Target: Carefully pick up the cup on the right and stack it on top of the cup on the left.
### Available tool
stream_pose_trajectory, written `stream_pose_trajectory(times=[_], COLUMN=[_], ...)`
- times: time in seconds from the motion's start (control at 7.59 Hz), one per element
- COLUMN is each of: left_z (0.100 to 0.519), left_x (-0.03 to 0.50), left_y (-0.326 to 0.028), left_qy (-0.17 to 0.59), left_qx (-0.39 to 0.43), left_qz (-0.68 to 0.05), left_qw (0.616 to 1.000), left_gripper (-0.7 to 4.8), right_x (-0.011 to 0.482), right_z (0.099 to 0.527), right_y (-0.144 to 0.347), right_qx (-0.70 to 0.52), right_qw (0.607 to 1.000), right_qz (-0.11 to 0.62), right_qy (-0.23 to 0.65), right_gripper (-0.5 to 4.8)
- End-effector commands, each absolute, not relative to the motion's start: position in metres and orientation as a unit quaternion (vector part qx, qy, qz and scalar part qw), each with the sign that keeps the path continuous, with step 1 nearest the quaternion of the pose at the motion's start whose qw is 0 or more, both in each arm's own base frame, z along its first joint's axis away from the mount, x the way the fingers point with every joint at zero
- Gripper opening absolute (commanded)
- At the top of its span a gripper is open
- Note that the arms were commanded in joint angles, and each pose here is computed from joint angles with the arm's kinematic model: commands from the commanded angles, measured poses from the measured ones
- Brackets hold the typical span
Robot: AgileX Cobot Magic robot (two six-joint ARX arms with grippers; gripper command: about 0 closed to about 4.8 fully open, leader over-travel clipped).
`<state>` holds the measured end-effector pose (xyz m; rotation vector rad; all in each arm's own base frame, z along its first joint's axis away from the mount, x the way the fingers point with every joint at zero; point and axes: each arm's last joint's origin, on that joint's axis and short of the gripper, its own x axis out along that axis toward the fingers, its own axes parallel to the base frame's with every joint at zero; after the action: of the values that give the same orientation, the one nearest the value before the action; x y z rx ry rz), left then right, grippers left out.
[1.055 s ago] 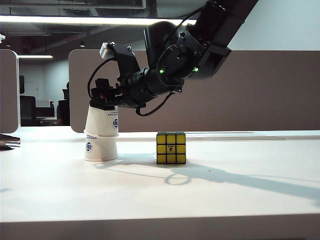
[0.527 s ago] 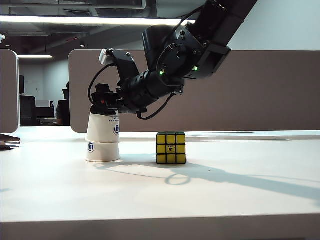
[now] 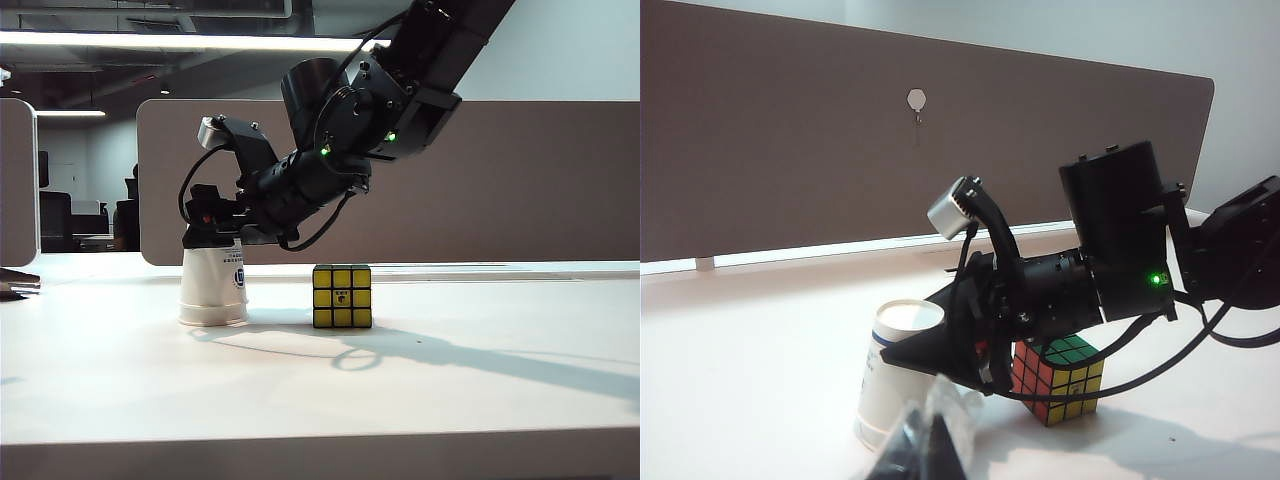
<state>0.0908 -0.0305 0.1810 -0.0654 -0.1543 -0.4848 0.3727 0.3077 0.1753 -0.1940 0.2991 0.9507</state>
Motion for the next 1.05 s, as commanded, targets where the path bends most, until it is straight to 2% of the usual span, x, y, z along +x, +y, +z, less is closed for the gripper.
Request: stream_pose_trajectory(times=[0.13,0.4,0.53,0.66,0.92,1.05], left_z=[0.183,0.183,0.181,0.181,0.181,0.181], left_x=[0.091,0.091,0.091,0.091,0.091,0.091], left_y=[-0.030,-0.030,-0.031,-0.031,-0.030,-0.030], left_qy=[-0.083,-0.083,-0.076,-0.076,-0.077,-0.077], left_qx=[-0.033,-0.032,-0.032,-0.032,-0.031,-0.031], left_qz=[-0.240,-0.240,-0.240,-0.240,-0.238,-0.230], left_qw=[0.967,0.967,0.967,0.967,0.968,0.970], left_gripper=[-0.06,-0.06,-0.06,-0.06,-0.06,-0.06], right_x=[0.372,0.375,0.387,0.390,0.426,0.432], right_z=[0.180,0.189,0.226,0.229,0.236,0.245], right_y=[0.310,0.311,0.291,0.286,0.204,0.183], right_qx=[-0.092,-0.083,-0.038,-0.035,-0.042,-0.042], right_qw=[0.879,0.888,0.919,0.922,0.958,0.971], right_qz=[0.451,0.446,0.393,0.386,0.268,0.219], right_qy=[0.128,0.081,-0.001,-0.004,0.091,0.085], right_gripper=[4.60,4.60,4.59,4.60,4.58,4.49])
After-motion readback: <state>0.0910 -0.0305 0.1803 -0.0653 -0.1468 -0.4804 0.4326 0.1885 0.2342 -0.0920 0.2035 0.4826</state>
